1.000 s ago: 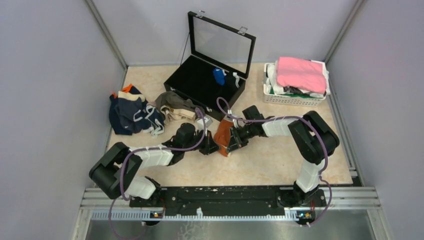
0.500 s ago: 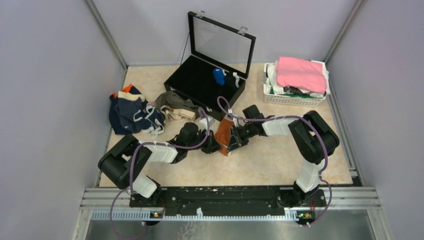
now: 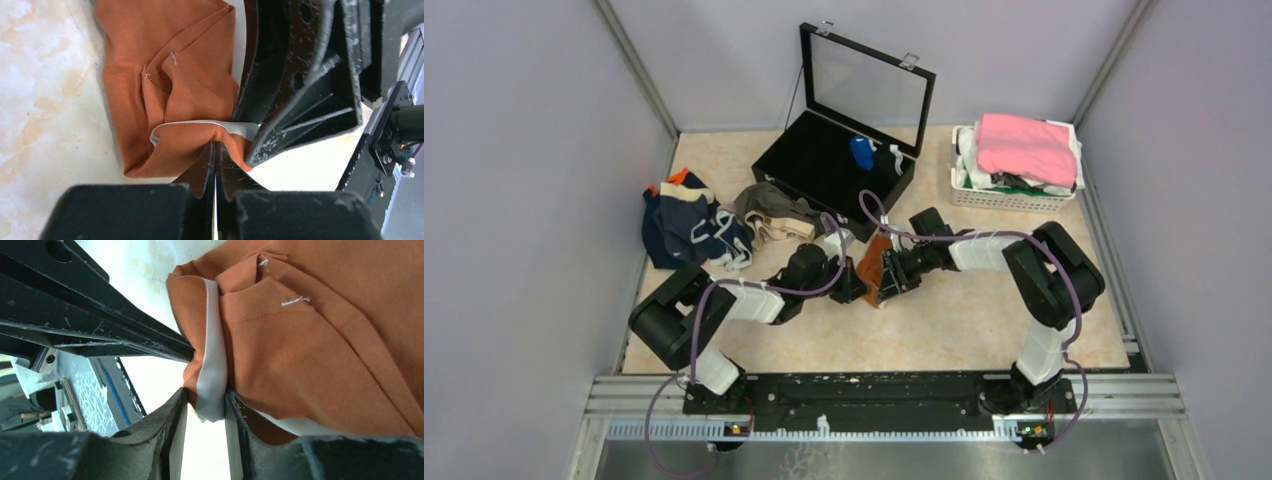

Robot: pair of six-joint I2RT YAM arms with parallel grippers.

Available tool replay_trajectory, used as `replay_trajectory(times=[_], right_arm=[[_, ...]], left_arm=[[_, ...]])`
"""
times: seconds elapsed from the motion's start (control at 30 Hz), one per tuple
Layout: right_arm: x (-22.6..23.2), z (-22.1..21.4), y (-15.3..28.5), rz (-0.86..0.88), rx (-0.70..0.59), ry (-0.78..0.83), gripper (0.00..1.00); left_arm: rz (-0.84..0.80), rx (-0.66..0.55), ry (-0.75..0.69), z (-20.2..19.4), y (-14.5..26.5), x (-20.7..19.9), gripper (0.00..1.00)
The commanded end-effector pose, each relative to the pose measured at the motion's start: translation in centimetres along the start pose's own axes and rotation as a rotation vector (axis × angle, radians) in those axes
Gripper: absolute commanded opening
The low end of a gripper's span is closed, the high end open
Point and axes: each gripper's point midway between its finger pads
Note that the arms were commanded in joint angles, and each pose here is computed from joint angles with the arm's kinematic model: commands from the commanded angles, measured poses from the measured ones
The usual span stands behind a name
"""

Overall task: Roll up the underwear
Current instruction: Roll the underwear to the center of the board.

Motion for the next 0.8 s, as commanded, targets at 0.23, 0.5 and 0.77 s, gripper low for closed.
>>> replay_trajectory(times=[0.23, 0.5, 0.77], right_arm=[[0.3, 3.0, 3.5, -0.136, -0.09, 0.069, 0.48], [-1.1, 3.5, 6.4, -0.332, -0.137, 0.14, 0.5], [-0.1, 6.8, 10.2, -0.443, -0.481, 0.383, 0.5]], left_arm=[[0.121, -0.041, 0.017, 1.1, -1.7, 2.8, 0.0], [0.147, -0.011, 0.028, 1.4, -2.9, 3.2, 0.0], [0.206, 0.056, 0.072, 0.5, -3.7, 4.5, 0.0]])
Point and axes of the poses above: each gripper's point midway between its finger pads, its own y axis back along the fingers, its own x axis along the line the jaws close on, z = x × y, and after that the axes turned 6 degrees about y, right-handed
